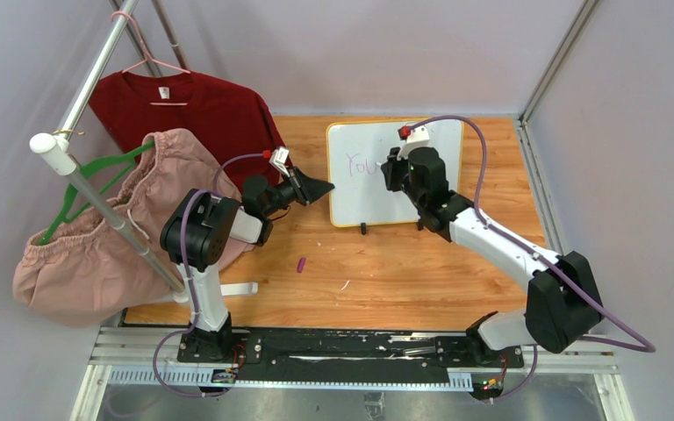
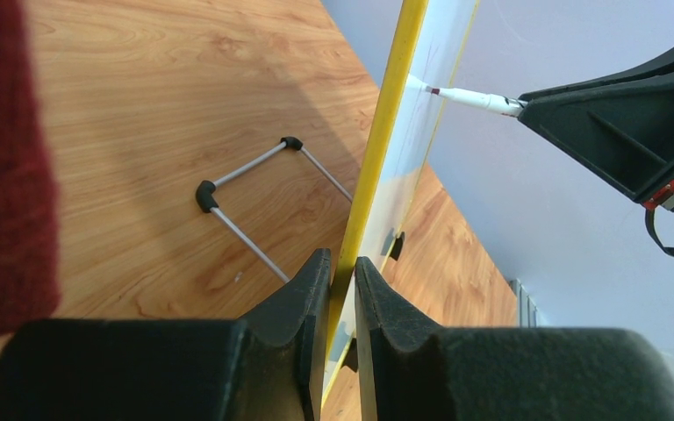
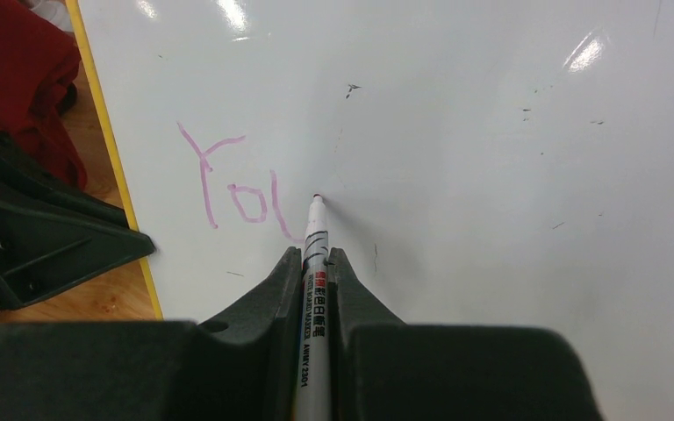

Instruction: Write a sentence on the whiteboard

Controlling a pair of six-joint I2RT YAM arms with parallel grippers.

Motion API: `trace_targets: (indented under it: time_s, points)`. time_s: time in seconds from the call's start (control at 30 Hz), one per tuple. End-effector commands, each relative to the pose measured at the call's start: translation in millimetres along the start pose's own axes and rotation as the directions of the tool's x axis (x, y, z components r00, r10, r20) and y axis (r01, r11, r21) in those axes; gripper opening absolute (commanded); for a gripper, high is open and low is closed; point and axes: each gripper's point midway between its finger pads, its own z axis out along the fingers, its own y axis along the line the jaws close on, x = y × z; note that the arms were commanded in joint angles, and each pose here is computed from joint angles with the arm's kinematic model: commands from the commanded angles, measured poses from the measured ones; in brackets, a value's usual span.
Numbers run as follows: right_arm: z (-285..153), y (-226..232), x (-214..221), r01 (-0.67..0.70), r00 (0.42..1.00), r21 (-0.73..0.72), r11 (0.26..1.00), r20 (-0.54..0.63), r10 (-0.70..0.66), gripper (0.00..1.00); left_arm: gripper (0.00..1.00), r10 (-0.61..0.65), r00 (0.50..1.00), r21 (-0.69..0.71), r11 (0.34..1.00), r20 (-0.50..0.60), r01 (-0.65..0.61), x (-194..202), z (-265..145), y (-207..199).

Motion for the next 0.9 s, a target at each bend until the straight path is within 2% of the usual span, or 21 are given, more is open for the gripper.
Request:
trace_targets:
  time_s: [0.0, 0.27, 0.47, 0.67, 0.87]
  points:
    - [6, -13, -14, 0.011, 1.000, 0.054, 0.998, 0.026, -0.012, 0.00, 0.20, 0.051, 0.998, 0.048, 0.997, 0.026, -0.052, -8, -1, -11]
    - [4, -12, -15, 0.009, 1.000, 0.047, 0.999, 0.029, -0.010, 0.00, 0.20, 0.051, 0.998, 0.048, 0.997, 0.026, -0.052, -8, -1, -11]
    - [-18, -14, -24, -0.004, 0.998, 0.038, 0.999, 0.065, 0.002, 0.00, 0.20, 0.052, 0.998, 0.049, 0.997, 0.027, -0.053, -8, -1, -12]
    - [-39, -26, -28, -0.004, 0.995, 0.080, 0.997, 0.100, -0.004, 0.00, 0.20, 0.053, 0.998, 0.051, 0.997, 0.030, -0.054, -9, -1, -12]
    - [-36, -39, -20, -0.019, 0.995, 0.130, 0.991, 0.097, 0.006, 0.00, 0.20, 0.051, 0.998, 0.049, 0.997, 0.031, -0.052, -8, -1, -12]
